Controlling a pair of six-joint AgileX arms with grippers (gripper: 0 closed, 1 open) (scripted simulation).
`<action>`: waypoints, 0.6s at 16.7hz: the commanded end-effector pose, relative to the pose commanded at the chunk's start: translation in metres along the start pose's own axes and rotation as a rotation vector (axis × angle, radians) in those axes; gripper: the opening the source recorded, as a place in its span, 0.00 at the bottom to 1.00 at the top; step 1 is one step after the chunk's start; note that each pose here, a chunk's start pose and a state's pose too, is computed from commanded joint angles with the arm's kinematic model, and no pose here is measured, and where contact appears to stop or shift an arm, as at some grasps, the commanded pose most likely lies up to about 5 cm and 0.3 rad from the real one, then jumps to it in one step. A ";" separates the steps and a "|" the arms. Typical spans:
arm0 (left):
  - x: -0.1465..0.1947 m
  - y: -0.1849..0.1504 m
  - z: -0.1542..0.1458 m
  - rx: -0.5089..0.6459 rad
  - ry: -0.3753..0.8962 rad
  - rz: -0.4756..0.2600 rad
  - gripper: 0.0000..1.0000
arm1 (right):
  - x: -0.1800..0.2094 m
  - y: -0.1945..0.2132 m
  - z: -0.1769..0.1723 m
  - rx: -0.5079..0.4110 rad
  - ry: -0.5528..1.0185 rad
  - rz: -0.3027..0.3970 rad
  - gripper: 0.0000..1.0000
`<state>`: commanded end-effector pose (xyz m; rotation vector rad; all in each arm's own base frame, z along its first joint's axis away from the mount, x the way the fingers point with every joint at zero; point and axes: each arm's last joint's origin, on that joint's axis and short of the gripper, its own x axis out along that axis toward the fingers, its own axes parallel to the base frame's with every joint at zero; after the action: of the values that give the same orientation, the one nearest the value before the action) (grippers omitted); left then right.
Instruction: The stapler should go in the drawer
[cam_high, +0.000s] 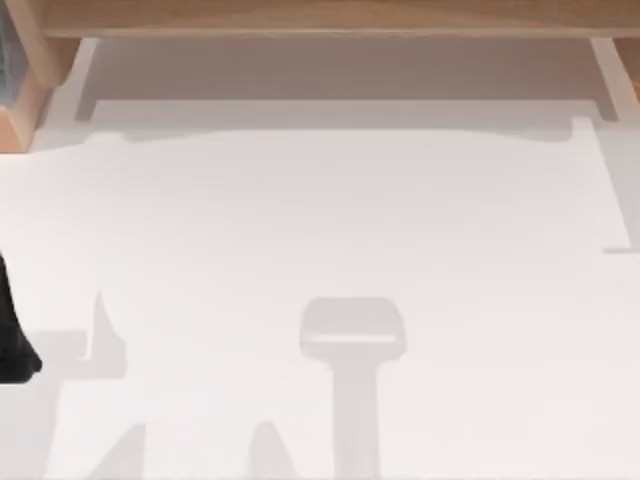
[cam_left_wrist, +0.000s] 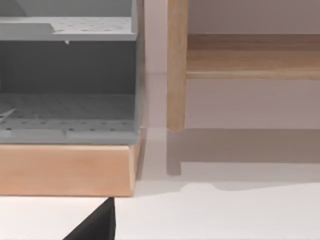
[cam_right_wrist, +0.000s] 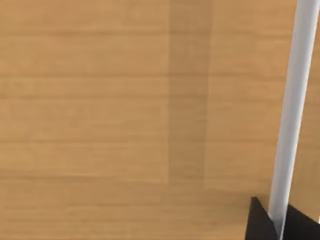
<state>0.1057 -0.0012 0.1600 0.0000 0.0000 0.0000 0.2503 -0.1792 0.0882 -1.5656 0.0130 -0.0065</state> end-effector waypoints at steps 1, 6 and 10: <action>0.000 0.000 0.000 0.000 0.000 0.000 1.00 | 0.001 0.000 0.000 0.000 -0.001 0.000 0.00; 0.000 0.000 0.000 0.000 0.000 0.000 1.00 | 0.033 0.001 -0.001 0.002 -0.005 0.001 0.00; 0.000 0.000 0.000 0.000 0.000 0.000 1.00 | 0.061 0.000 0.000 0.001 0.000 0.001 0.00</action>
<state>0.1057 -0.0012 0.1600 0.0000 0.0000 0.0000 0.3110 -0.1800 0.0880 -1.5649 0.0132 -0.0059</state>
